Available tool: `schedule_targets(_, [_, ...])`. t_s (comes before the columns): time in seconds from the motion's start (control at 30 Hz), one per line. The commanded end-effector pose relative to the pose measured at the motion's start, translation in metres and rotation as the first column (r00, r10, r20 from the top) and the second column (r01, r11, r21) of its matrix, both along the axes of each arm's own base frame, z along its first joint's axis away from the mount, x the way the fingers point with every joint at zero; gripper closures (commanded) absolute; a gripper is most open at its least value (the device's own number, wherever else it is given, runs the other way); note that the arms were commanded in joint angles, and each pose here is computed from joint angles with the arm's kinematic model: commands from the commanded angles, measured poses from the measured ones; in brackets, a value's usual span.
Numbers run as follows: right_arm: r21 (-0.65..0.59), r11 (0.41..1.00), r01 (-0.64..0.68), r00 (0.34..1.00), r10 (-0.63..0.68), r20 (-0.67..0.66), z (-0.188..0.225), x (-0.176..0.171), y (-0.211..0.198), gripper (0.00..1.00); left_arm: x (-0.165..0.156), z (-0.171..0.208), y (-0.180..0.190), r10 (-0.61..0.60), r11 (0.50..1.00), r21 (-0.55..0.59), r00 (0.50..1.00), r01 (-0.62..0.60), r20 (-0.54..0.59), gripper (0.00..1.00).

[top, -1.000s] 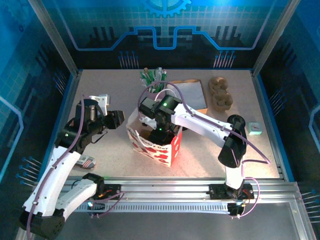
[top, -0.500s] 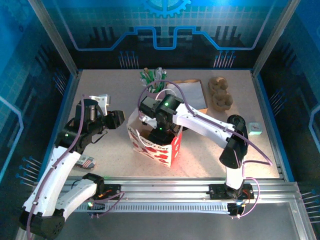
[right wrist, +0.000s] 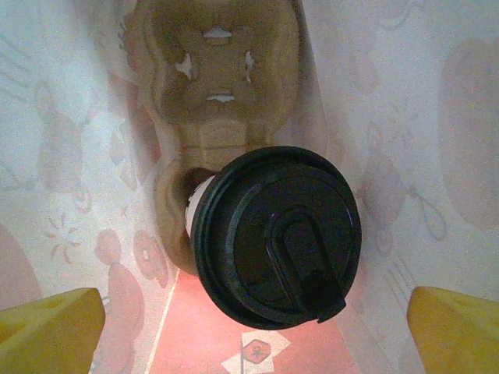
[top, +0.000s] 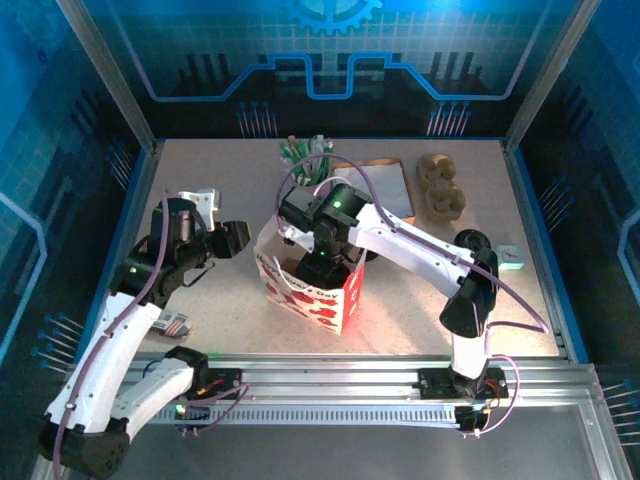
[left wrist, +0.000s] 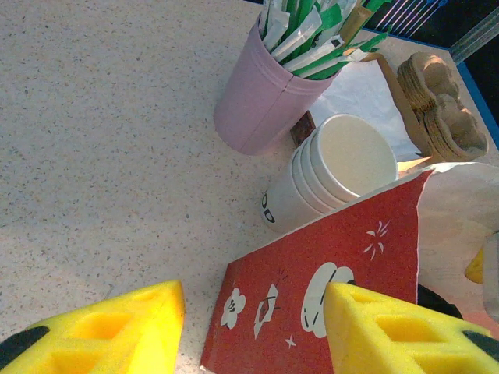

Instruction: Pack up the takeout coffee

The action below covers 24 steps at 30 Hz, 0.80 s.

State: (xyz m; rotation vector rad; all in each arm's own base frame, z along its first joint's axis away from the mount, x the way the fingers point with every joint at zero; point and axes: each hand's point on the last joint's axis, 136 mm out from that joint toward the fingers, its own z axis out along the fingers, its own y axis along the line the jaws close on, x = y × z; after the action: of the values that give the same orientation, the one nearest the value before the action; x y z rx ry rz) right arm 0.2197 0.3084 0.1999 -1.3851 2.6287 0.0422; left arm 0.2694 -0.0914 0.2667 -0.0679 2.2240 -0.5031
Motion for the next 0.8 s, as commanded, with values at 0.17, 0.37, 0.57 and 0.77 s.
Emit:
schedule_targets(0.17, [0.027,1.0,-0.012,0.999,0.011,0.045,0.027,-0.007,-0.002,0.0,0.0,0.0,0.002,0.001,1.0,0.01,1.0,-0.001,0.015,0.48])
schedule_targets(0.37, [0.027,0.999,-0.017,0.999,0.015,0.053,0.031,-0.009,0.0,0.0,0.001,0.001,0.002,-0.001,1.0,0.009,1.0,0.0,0.018,0.48])
schedule_targets(0.57, [0.022,1.0,-0.022,0.998,0.021,0.06,0.034,-0.01,0.002,0.0,0.0,0.001,0.002,-0.002,1.0,0.008,1.0,0.002,0.019,0.47])
schedule_targets(0.77, [0.023,0.999,-0.025,0.997,0.024,0.07,0.039,-0.01,0.003,0.0,0.0,0.001,0.001,-0.003,1.0,0.006,1.0,0.003,0.018,0.47])
